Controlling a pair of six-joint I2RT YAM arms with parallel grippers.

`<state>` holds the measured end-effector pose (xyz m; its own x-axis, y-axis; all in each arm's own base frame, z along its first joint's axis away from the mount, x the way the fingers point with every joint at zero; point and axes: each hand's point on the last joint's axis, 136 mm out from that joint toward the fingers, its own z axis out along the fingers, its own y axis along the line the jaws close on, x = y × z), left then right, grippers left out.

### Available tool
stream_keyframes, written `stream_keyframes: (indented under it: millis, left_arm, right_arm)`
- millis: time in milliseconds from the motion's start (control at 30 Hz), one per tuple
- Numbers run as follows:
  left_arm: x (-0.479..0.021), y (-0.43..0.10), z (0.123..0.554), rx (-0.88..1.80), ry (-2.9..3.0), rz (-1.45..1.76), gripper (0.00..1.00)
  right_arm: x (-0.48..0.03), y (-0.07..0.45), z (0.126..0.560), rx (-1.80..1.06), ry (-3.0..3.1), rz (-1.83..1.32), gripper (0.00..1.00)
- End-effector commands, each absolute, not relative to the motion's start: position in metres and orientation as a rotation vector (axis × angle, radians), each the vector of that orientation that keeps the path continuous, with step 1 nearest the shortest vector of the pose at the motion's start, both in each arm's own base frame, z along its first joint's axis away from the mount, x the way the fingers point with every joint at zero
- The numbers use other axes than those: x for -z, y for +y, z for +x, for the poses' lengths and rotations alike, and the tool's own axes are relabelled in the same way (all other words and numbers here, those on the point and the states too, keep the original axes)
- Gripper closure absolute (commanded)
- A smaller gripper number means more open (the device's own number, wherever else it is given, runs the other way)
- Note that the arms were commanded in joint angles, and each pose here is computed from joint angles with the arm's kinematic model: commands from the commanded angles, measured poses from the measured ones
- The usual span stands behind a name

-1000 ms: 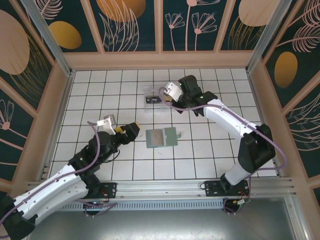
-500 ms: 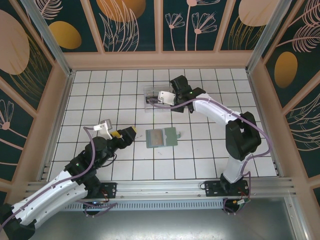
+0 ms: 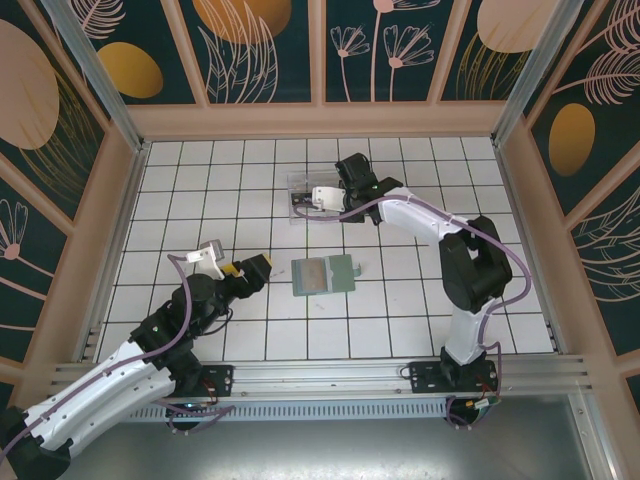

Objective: Take the credit cards out of the card holder

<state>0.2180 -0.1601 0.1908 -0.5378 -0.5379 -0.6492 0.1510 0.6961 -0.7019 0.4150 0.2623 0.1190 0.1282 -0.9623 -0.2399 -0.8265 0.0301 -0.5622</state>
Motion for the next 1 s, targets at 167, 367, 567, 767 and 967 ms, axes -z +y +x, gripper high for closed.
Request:
stream_keyframes:
  millis: [167, 367, 567, 767, 967]
  left_arm:
    - [-0.181, -0.156, 0.217, 0.875, 1.979, -0.313, 0.02]
    - [-0.179, -0.155, 0.218, 0.866, 1.983, -0.318, 0.01]
    - [-0.176, -0.154, 0.218, 0.857, 1.990, -0.324, 0.01]
    - [-0.173, -0.155, 0.219, 0.853, 1.994, -0.324, 0.02]
    - [-0.172, -0.156, 0.219, 0.851, 1.998, -0.322, 0.01]
  right_arm:
    - [-0.122, 0.257, 0.438, 0.334, 1.691, -1.798, 1.00]
    - [-0.115, 0.260, 0.442, 0.321, 1.690, -1.800, 1.00]
    - [-0.112, 0.265, 0.445, 0.300, 1.690, -1.792, 1.00]
    - [-0.111, 0.269, 0.444, 0.261, 1.702, -1.781, 1.00]
    - [-0.128, 0.277, 0.445, 0.220, 1.697, -1.743, 1.00]
